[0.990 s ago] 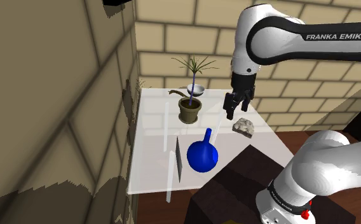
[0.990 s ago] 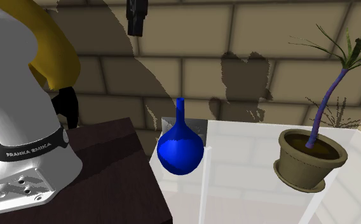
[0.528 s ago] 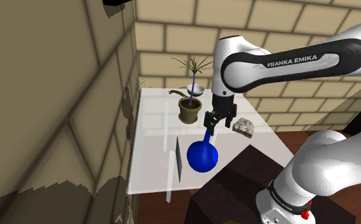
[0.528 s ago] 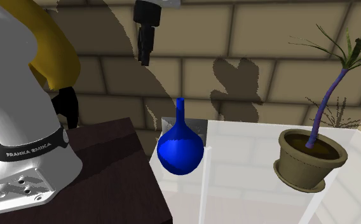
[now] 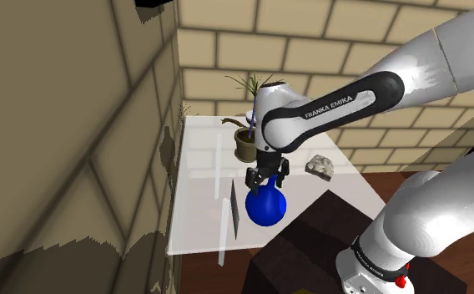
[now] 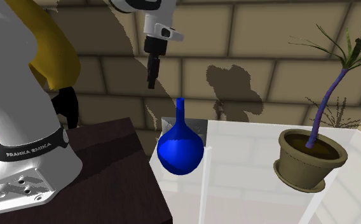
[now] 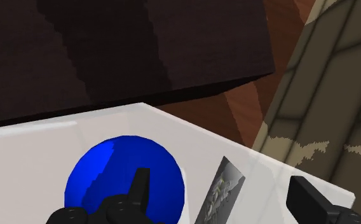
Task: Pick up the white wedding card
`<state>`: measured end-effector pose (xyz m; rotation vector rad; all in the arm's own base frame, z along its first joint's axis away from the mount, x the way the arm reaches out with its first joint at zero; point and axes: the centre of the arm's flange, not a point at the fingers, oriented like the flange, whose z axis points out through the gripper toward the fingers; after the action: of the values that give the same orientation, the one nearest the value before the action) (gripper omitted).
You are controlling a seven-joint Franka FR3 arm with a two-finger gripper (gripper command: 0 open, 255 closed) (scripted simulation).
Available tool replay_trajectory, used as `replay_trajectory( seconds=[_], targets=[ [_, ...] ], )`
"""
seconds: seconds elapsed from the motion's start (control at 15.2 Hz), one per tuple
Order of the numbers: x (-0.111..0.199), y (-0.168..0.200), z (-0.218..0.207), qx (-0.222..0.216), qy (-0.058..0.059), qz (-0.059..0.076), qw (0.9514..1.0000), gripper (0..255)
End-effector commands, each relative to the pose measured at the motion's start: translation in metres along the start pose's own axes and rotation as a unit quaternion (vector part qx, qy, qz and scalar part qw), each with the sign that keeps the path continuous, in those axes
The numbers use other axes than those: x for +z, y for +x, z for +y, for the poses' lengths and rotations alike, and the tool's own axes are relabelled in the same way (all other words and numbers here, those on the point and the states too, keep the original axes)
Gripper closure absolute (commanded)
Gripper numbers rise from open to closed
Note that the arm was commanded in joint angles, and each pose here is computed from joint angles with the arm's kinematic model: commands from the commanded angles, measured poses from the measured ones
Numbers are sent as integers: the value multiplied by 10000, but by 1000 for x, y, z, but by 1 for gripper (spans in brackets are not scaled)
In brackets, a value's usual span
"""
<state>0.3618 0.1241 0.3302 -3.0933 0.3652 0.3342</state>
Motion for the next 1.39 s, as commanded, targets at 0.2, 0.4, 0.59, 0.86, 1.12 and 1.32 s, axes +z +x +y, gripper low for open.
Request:
replay_trajectory(
  seconds=[0.2,0.4,0.59,0.86,1.12,1.32],
  targets=[
    [54,32,-31,335,59,-65,9994,0],
    [85,49,-47,531,88,-106,9985,0],
    [117,67,-63,727,118,-147,9972,0],
    [132,71,-64,728,118,-148,9972,0],
    [156,76,-64,728,118,-148,9972,0],
    [156,77,-64,728,118,-148,9972,255]
  ],
)
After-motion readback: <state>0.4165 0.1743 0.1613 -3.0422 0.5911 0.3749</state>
